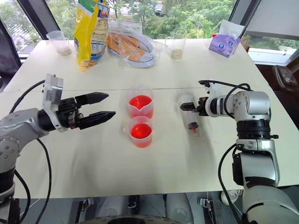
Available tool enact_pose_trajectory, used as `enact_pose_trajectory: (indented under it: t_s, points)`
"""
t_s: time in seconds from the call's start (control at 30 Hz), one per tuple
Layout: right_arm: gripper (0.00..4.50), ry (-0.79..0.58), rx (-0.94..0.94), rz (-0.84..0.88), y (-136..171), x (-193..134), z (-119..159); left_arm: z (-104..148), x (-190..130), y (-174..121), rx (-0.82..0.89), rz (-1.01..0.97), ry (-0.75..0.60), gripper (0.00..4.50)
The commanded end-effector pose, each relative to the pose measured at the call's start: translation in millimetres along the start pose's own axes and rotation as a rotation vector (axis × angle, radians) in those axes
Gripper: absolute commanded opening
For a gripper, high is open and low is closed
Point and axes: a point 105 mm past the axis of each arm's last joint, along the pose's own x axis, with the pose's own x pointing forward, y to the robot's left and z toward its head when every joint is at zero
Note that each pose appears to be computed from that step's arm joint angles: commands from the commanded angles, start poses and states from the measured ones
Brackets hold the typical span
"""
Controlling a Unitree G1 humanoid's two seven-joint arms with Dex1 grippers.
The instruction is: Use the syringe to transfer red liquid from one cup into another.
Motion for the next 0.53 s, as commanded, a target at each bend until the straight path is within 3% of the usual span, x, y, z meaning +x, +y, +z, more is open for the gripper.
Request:
enact_pose_trajectory:
  t_s: [0.03,0.2,0.53]
  points:
    - [4.46,-0.101,-0.172,0.019,11,-21,23,10,-3,-5,0.044,-0.012,-0.012,4.5]
    - [4.46,-0.221,-0.428,0.17,44,-59,38,11,-15,-5,0.044,0.011,0.017,4.5]
    - [4.46,-0.212,-0.732,0.439,85,-115,12,14,-29,-12,0.036,0.011,0.045,4.5]
